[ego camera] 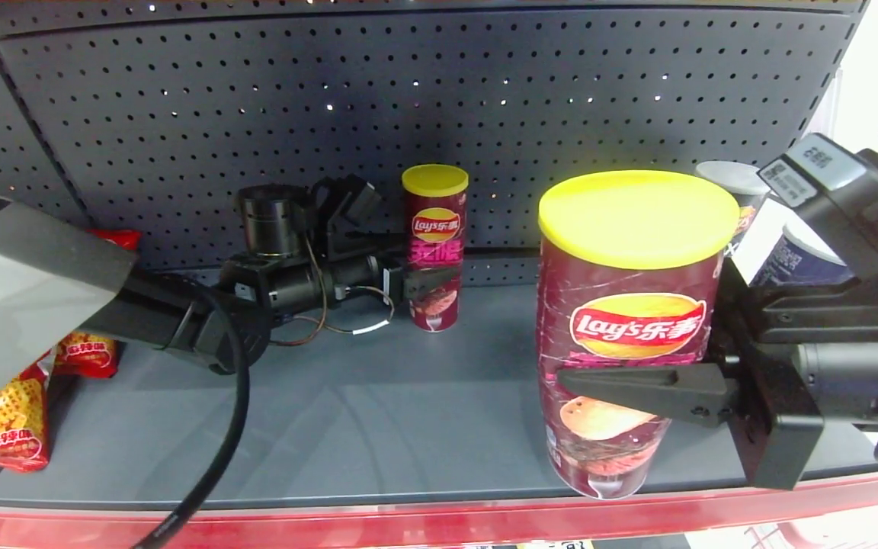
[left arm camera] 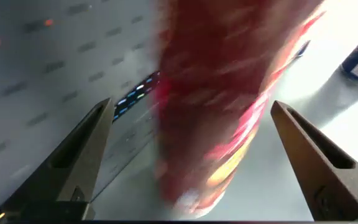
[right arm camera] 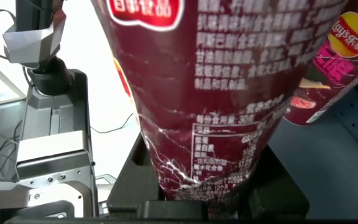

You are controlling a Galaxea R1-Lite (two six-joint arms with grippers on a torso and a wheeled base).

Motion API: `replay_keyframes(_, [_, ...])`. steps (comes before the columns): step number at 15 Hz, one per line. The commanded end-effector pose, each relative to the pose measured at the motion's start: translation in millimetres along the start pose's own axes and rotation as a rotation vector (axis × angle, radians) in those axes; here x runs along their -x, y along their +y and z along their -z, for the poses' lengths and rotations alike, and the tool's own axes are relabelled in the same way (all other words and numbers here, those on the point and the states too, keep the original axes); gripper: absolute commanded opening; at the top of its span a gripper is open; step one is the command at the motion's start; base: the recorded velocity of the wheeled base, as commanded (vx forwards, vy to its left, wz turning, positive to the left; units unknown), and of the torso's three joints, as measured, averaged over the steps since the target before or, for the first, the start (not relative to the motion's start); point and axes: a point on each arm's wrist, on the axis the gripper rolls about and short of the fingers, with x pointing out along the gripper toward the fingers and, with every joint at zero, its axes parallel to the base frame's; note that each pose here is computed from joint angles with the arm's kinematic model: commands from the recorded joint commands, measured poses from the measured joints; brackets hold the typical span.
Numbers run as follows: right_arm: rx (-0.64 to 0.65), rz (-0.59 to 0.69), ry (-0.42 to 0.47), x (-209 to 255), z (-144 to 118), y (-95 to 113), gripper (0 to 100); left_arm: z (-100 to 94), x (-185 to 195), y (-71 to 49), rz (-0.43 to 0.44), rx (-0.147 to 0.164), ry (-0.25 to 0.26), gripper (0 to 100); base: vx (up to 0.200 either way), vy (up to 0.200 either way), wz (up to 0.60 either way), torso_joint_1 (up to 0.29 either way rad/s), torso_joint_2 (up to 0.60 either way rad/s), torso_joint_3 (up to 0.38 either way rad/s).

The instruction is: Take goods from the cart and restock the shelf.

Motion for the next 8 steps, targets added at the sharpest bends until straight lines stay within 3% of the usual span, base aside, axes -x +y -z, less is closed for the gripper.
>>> replay_keyframes(1, [0.000, 0.003, 0.000, 1.0, 0.5, -0.3, 0, 7.0, -14.2, -2.8, 0.017, 0.001, 0.001, 100, 0.000, 0.000, 0.00, 0.000, 0.00, 0.000])
replay_keyframes(6, [-0.009, 0.011, 0.010, 4.9, 5.1, 0.5, 0, 18.8, -29.9, 2.9, -0.001, 0.007, 0.005, 100, 0.000, 0.000, 0.00, 0.000, 0.00, 0.000])
replay_keyframes(7, [-0.011, 0.013, 0.013, 5.8, 6.4, 0.6, 0, 20.0, -30.6, 3.4, -0.008, 0.007, 0.002, 0, 0.000, 0.000, 0.00, 0.000, 0.00, 0.000])
replay_keyframes(8, [-0.012, 0.013, 0.014, 5.7, 6.8, 0.7, 0, 18.8, -30.5, 3.4, -0.009, 0.003, -0.002, 0, 0.000, 0.000, 0.00, 0.000, 0.00, 0.000])
